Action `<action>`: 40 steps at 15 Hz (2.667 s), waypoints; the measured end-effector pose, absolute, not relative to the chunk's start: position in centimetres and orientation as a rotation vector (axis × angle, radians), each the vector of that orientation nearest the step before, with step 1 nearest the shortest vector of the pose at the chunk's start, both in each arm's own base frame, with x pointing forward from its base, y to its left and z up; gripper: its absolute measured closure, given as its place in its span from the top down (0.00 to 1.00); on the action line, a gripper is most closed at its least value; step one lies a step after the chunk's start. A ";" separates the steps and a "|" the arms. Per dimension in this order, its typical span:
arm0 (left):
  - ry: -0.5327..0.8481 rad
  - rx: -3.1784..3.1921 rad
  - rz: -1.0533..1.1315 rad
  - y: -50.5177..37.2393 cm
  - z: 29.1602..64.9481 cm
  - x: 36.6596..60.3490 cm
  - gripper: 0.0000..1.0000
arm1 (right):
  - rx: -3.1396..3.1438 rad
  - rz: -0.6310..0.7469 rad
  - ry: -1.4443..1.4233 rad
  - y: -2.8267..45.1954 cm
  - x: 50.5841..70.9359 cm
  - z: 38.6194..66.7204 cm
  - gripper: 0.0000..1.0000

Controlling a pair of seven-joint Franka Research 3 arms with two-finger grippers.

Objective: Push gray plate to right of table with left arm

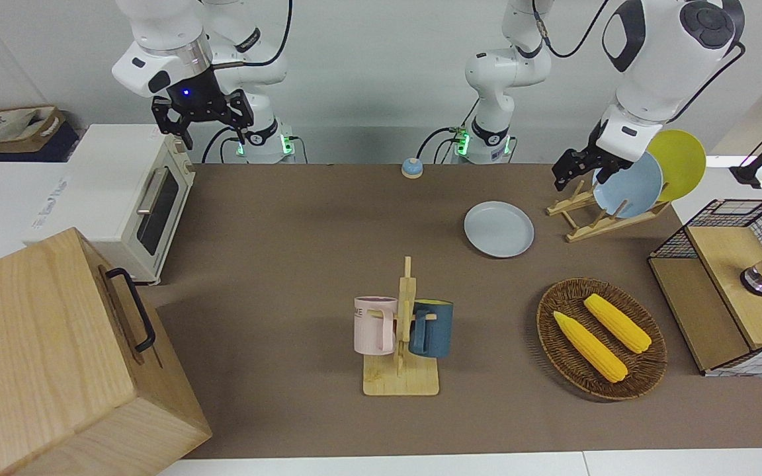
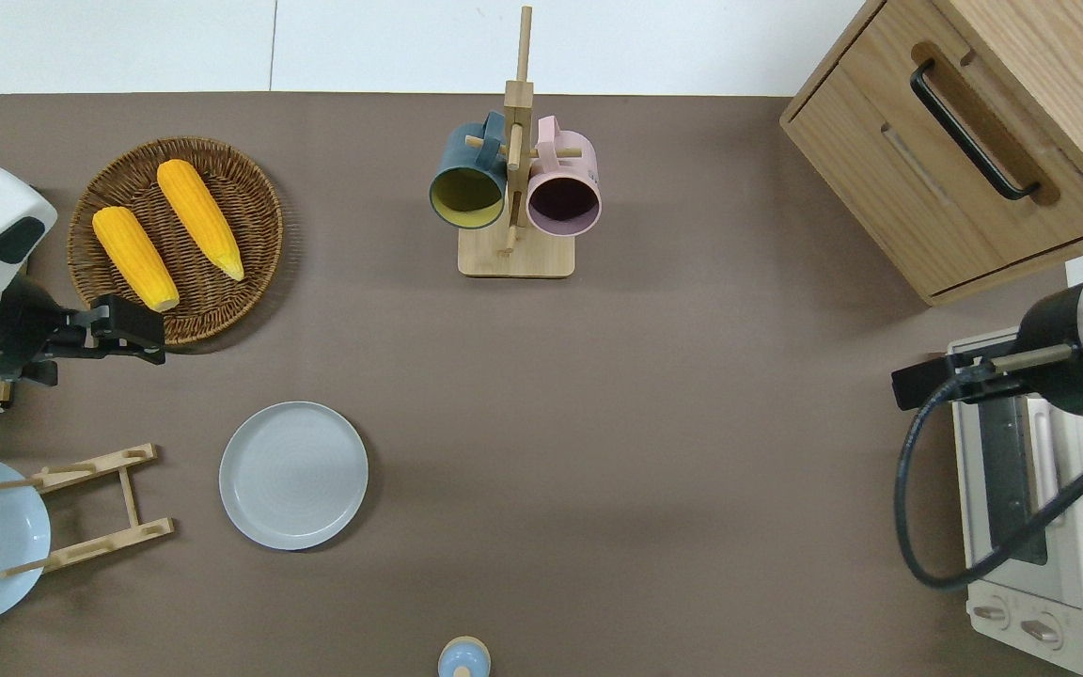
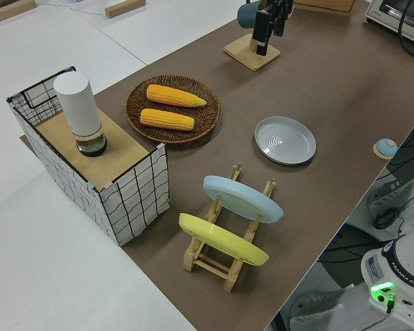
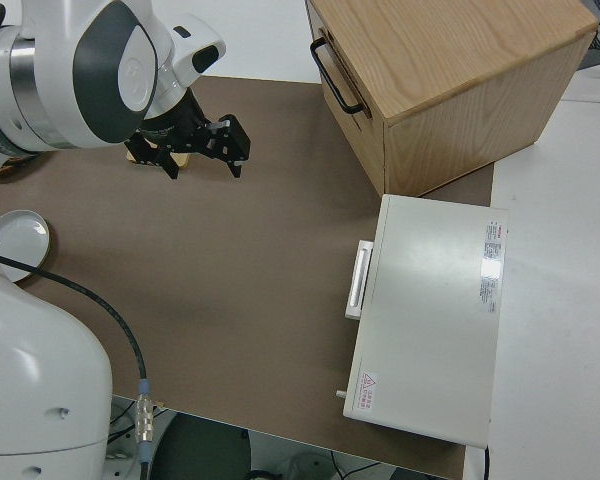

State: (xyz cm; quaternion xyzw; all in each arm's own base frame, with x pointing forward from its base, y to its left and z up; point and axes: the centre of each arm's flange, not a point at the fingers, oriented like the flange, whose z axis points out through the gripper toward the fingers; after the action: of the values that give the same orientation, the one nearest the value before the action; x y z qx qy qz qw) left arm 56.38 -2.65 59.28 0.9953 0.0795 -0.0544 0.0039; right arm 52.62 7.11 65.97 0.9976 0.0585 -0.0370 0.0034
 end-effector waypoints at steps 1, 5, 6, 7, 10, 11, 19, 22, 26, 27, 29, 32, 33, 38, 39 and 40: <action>0.250 3.119 -0.172 -2.6 59.2 56.4 1.00 | 3.127 -0.116 0.183 7.1 52.6 66.0 0.99; 0.251 3.118 -0.165 -2.6 59.1 56.6 1.00 | 3.127 -0.116 0.183 7.1 52.6 66.0 0.99; 0.251 3.118 -0.165 -2.6 59.1 56.6 1.00 | 3.127 -0.116 0.183 7.1 52.6 66.0 0.99; 0.251 3.118 -0.166 -2.6 59.1 56.6 1.00 | 3.127 -0.116 0.183 7.1 52.6 66.0 0.99; 0.244 3.119 -0.168 -2.8 59.0 56.6 1.00 | 3.127 -0.116 0.183 7.1 52.6 66.0 0.99; 0.244 3.119 -0.168 -2.8 59.0 56.6 1.00 | 3.127 -0.116 0.183 7.1 52.6 66.0 0.99; 0.257 3.116 -0.130 -2.4 59.3 56.9 1.00 | 3.127 -0.116 0.183 7.1 52.6 66.0 0.99; 0.258 3.118 -0.129 -2.1 58.9 56.8 1.00 | 3.127 -0.116 0.183 7.1 52.6 66.0 0.99; 0.245 3.124 -0.111 0.0 55.8 56.1 1.00 | 3.127 -0.116 0.183 7.1 52.6 66.0 0.99; 0.247 3.125 -0.108 0.6 54.9 55.6 1.00 | 3.127 -0.116 0.183 7.1 52.6 66.0 0.99; 0.253 3.126 -0.122 1.2 53.0 54.6 1.00 | 3.127 -0.116 0.183 7.1 52.6 66.0 0.99; 0.257 3.128 -0.130 1.3 49.7 53.5 1.00 | 3.127 -0.116 0.183 7.1 52.6 66.0 0.99; 0.257 3.128 -0.133 1.3 48.4 53.2 1.00 | 3.127 -0.116 0.183 7.1 52.6 66.0 0.99; 0.260 3.131 -0.113 1.2 42.7 51.2 1.00 | 3.127 -0.116 0.183 7.1 52.6 66.0 0.99; 0.261 3.132 -0.112 1.2 41.5 50.6 1.00 | 3.127 -0.116 0.183 7.1 52.6 66.0 0.99; 0.262 3.132 -0.107 1.2 40.4 50.0 1.00 | 3.127 -0.116 0.183 7.1 52.6 66.0 0.99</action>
State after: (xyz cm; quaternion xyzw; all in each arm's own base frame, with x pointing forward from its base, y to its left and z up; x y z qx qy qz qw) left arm 50.00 1.19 40.37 0.9959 0.0832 -0.0342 -0.0018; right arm 52.62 7.11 65.97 0.9976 0.0585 -0.0370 0.0034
